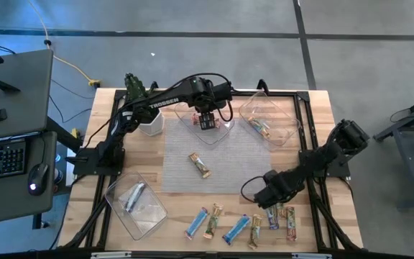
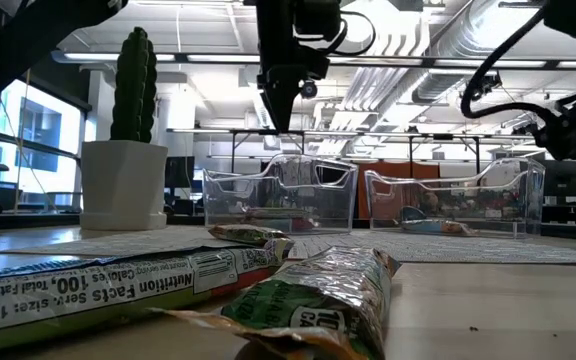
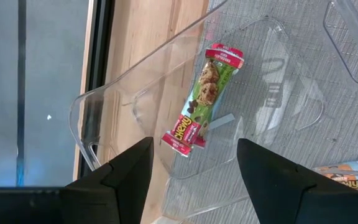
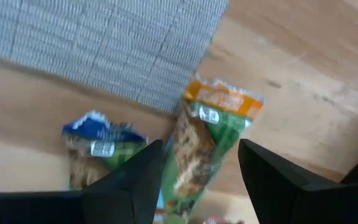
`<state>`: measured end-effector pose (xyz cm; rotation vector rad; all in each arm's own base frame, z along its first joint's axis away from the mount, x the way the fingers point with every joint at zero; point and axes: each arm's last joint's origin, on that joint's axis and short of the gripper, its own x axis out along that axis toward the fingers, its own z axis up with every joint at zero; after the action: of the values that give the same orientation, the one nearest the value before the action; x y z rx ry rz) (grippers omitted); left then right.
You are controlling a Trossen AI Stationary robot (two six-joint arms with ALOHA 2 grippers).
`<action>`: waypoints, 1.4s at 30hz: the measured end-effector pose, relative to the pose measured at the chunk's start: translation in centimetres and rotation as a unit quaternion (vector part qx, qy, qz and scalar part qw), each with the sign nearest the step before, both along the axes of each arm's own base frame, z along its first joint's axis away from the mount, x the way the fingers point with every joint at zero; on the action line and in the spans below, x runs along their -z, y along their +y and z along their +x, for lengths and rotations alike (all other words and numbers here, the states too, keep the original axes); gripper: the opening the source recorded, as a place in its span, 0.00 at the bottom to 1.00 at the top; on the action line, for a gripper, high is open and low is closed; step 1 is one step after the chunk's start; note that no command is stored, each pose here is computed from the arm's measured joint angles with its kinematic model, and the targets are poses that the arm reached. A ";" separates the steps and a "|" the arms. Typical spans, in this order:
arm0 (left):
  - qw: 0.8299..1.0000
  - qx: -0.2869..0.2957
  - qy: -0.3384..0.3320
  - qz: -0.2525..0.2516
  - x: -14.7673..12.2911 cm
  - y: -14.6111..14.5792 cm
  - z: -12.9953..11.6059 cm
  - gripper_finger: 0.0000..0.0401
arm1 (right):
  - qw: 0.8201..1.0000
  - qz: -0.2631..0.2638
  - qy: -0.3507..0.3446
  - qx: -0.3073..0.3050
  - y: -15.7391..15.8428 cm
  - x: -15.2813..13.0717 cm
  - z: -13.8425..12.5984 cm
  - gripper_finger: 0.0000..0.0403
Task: Pick and place Granola Bars by type
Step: Put the yellow granola bar into the top right transparent bin
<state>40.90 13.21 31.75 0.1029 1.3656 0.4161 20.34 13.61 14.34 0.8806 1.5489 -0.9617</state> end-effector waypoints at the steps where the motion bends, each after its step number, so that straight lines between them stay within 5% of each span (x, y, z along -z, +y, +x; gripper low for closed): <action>1: 1.000 0.000 0.000 0.000 0.0 0.0 0.0 0.56 | 1.000 -0.005 -0.001 0.002 0.1 0.1 0.0 0.48; 10: 1.000 0.000 0.000 0.000 0.0 0.0 0.0 0.56 | 0.999 -0.031 0.016 0.035 1.2 1.3 -0.3 0.45; 22: 1.000 0.002 -0.006 -0.016 0.0 -0.1 0.0 0.56 | 0.999 -0.033 -0.013 -0.020 1.5 1.5 -0.1 0.26; 29: 1.000 0.005 -0.010 -0.024 0.0 -0.1 0.1 0.56 | 0.994 -0.048 -0.087 -0.039 0.2 -0.6 0.3 0.23; 35: 1.000 0.007 -0.012 -0.022 0.0 -0.1 0.1 0.56 | 0.972 -0.136 -0.176 -0.076 -2.8 -4.3 0.2 0.22; 42: 1.000 0.008 -0.024 -0.018 0.0 0.0 0.4 0.56 | 0.909 -0.314 -0.239 -0.134 -8.8 -8.6 0.0 0.22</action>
<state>41.27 13.17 31.79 0.0734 1.3238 0.3785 20.33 4.76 22.99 0.3820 0.8266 -0.8790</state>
